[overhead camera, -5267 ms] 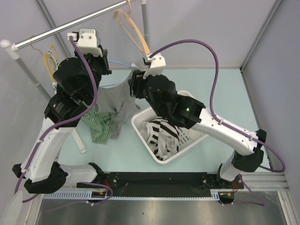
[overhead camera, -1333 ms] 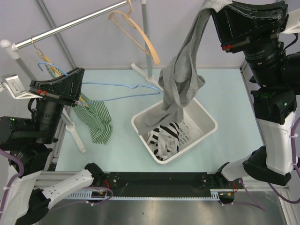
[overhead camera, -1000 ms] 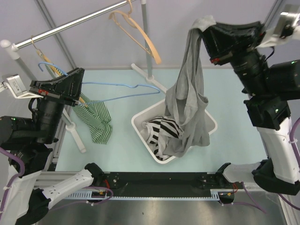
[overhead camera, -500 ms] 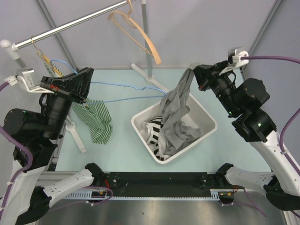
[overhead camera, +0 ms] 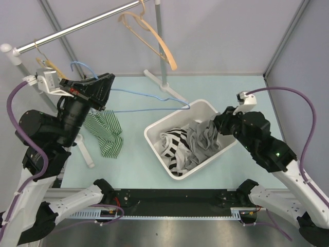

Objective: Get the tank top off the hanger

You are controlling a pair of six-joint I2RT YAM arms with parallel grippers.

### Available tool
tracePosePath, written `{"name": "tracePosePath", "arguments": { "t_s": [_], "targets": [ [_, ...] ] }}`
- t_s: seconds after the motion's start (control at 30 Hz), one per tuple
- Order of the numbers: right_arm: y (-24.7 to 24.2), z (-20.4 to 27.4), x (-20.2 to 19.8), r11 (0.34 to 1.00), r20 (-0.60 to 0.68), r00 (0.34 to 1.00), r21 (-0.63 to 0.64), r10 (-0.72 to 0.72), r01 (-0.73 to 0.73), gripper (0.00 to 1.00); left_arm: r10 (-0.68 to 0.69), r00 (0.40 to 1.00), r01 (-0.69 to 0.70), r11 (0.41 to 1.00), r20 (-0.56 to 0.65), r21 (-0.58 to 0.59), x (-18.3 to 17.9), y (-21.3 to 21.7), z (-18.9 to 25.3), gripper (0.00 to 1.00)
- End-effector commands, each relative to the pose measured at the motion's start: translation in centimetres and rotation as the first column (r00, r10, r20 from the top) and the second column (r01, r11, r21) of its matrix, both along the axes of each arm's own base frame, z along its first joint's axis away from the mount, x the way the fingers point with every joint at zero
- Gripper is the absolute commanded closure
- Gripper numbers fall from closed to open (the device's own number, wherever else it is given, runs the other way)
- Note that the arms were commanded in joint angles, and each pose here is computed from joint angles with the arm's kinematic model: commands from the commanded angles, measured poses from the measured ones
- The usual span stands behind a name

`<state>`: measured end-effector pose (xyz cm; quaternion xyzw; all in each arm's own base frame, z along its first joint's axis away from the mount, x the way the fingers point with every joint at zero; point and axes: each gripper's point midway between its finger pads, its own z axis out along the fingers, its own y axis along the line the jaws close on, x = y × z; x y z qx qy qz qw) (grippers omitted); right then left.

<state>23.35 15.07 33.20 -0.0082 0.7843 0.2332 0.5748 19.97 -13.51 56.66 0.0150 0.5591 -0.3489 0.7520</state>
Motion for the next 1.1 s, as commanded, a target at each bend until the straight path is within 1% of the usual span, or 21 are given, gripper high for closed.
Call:
{"name": "tracePosePath", "arguments": {
  "t_s": [0.0,0.03,0.07,0.1,0.13,0.2,0.27,0.4,0.47,0.5,0.57,0.6,0.67,0.73,0.77,0.8,0.83,0.87,1.0,1.03,1.07],
  "targets": [
    [2.2,-2.4,-0.3,0.995,-0.145,0.986,-0.033,0.084,-0.090,0.62,-0.049,0.998,0.051,0.996,-0.028,0.067,1.4,-2.4,-1.4,1.00],
    [2.4,-2.4,-0.2,0.993,-0.153,0.983,-0.055,0.098,-0.108,0.55,-0.059,0.997,0.064,0.994,-0.051,0.090,1.9,-3.2,-2.2,1.00],
    [2.7,-2.0,0.3,0.992,-0.161,0.982,-0.070,0.096,-0.108,0.45,-0.068,0.996,0.075,0.992,-0.063,0.105,2.1,-3.6,-2.5,1.00],
    [2.5,-2.0,0.2,0.990,-0.173,0.981,-0.089,0.090,-0.107,0.30,-0.074,0.995,0.082,0.990,-0.067,0.114,2.2,-3.8,-2.5,1.00],
    [2.2,-1.6,0.4,0.991,-0.169,0.983,-0.098,0.077,-0.094,0.25,-0.091,0.991,0.105,0.984,-0.095,0.144,2.6,-4.6,-3.5,1.00],
    [1.7,0.0,0.1,0.990,-0.137,0.988,-0.104,0.076,-0.091,0.08,-0.102,0.989,0.120,0.979,-0.110,0.167,2.6,-4.9,-3.9,1.00],
    [0.9,1.0,-0.3,0.990,-0.111,0.991,-0.113,0.068,-0.081,0.04,-0.113,0.984,0.138,0.972,-0.135,0.193,2.8,-5.4,-4.6,1.00],
    [0.2,5.0,-2.1,0.992,-0.017,0.993,-0.049,0.116,-0.117,0.02,-0.132,0.980,0.163,0.960,-0.149,0.225,2.6,-5.8,-5.4,1.00],
    [1.4,6.7,-3.5,0.977,0.024,0.977,-0.003,0.214,-0.214,0.02,-0.140,0.978,0.175,0.955,-0.155,0.239,2.6,-6.1,-5.8,1.00],
    [2.4,8.3,-4.9,0.952,0.056,0.951,0.033,0.303,-0.305,0.02,-0.143,0.977,0.180,0.951,-0.157,0.250,2.8,-6.2,-6.0,1.00],
    [3.4,10.4,-6.2,0.920,0.111,0.920,0.073,0.377,-0.386,0.02,-0.158,0.974,0.197,0.944,-0.164,0.265,2.7,-6.6,-6.5,1.00],
    [4.3,11.1,-7.4,0.881,0.125,0.883,0.091,0.452,-0.464,0.02,-0.159,0.973,0.200,0.943,-0.166,0.267,2.7,-6.6,-6.6,1.00],
    [5.7,12.6,-8.4,0.828,0.156,0.831,0.105,0.534,-0.551,0.03,-0.166,0.970,0.209,0.940,-0.175,0.269,2.8,-6.9,-7.0,1.00],
    [7.2,13.0,-9.6,0.756,0.154,0.766,0.128,0.625,-0.642,0.04,-0.163,0.969,0.210,0.939,-0.183,0.273,3.0,-7.0,-7.3,1.00],
    [7.8,13.4,-9.9,0.729,0.169,0.740,0.137,0.651,-0.671,0.06,-0.163,0.969,0.211,0.939,-0.187,0.273,3.0,-7.1,-7.4,1.00],
    [8.4,13.5,-10.9,0.677,0.171,0.691,0.143,0.702,-0.722,0.08,-0.163,0.968,0.211,0.938,-0.189,0.274,3.1,-7.1,-7.5,1.00],
    [8.8,13.6,-11.1,0.657,0.173,0.675,0.153,0.718,-0.738,0.10,-0.162,0.968,0.212,0.937,-0.193,0.276,3.2,-7.2,-7.6,1.00],
    [9.3,13.1,-11.1,0.644,0.156,0.663,0.159,0.732,-0.748,0.16,-0.165,0.967,0.214,0.938,-0.193,0.273,3.2,-7.3,-7.5,1.00],
    [10.5,11.9,-11.3,0.635,0.126,0.656,0.171,0.744,-0.753,0.29,-0.165,0.966,0.215,0.940,-0.197,0.267,3.4,-7.5,-7.3,1.00],
    [11.0,11.7,-11.9,0.615,0.127,0.636,0.170,0.761,-0.770,0.31,-0.188,0.962,0.238,0.933,-0.199,0.268,3.2,-7.8,-7.4,1.00],
    [11.5,11.1,-11.8,0.615,0.110,0.635,0.169,0.765,-0.770,0.37,-0.189,0.961,0.240,0.933,-0.204,0.267,3.3,-7.9,-7.5,1.00]
  ]
}}
